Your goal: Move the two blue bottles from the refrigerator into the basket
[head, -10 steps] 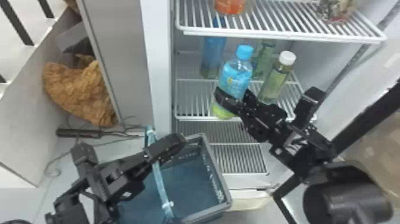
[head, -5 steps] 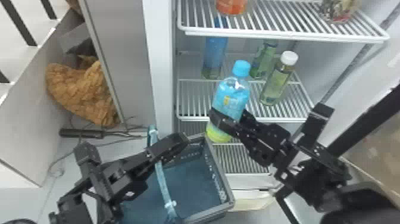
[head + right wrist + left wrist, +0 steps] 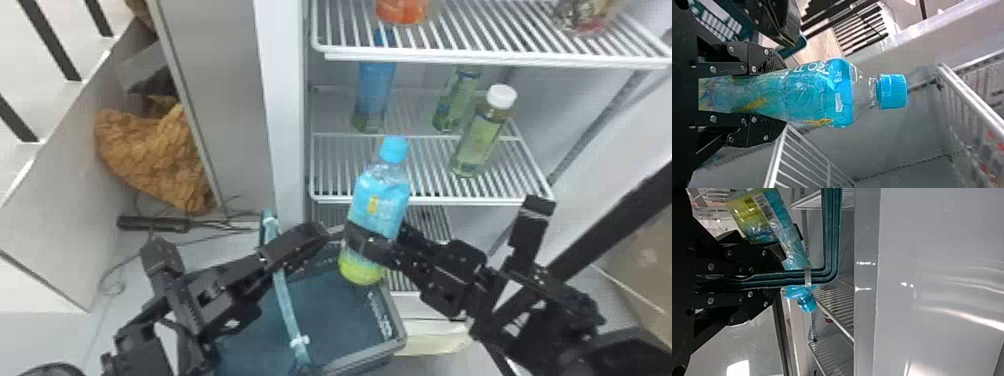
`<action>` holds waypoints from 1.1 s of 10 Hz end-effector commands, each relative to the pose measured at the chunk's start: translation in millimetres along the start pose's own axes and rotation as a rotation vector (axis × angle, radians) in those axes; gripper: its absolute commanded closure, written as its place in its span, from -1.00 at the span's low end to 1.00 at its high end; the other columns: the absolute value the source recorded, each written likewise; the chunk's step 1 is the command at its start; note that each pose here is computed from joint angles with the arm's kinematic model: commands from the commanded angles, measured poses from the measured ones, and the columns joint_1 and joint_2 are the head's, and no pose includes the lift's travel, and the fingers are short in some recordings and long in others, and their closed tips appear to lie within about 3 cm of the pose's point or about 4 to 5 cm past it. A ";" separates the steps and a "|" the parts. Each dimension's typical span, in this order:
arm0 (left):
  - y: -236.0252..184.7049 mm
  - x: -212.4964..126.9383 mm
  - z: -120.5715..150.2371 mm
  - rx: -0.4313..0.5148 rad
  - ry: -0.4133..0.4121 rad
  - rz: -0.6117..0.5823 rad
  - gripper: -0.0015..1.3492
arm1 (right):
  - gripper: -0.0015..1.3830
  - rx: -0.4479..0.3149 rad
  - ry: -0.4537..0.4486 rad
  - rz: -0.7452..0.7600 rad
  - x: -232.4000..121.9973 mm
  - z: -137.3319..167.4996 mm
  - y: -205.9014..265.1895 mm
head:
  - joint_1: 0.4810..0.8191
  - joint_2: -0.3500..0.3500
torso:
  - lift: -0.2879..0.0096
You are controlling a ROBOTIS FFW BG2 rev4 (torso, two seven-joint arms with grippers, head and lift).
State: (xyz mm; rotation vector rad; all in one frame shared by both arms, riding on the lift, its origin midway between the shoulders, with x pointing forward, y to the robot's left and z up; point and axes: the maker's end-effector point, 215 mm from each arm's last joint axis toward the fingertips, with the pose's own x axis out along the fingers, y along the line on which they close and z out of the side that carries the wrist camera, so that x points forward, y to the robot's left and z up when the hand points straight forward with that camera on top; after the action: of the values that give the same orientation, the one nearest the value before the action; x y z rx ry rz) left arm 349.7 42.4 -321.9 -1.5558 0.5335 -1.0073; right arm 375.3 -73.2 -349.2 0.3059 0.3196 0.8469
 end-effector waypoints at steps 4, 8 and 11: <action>-1.2 2.0 0.2 0.001 0.000 -0.005 0.78 | 0.84 0.147 0.111 0.082 14.9 -51.7 17.1 | 0.27 -0.05 | -0.54; -2.0 1.9 1.0 0.000 -0.002 -0.007 0.78 | -0.83 0.242 0.163 0.140 22.6 -78.7 30.4 | 0.27 0.06 | -0.54; -2.0 1.9 1.0 0.000 -0.002 -0.007 0.78 | -0.80 0.203 0.120 0.096 12.9 -60.8 14.5 | 0.27 0.05 | -0.54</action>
State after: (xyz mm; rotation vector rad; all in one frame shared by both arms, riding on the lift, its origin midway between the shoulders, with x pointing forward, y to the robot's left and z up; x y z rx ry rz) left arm 351.1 42.0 -319.4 -1.5592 0.5266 -1.0110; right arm 346.2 -41.1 -404.9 0.4711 0.5254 0.9426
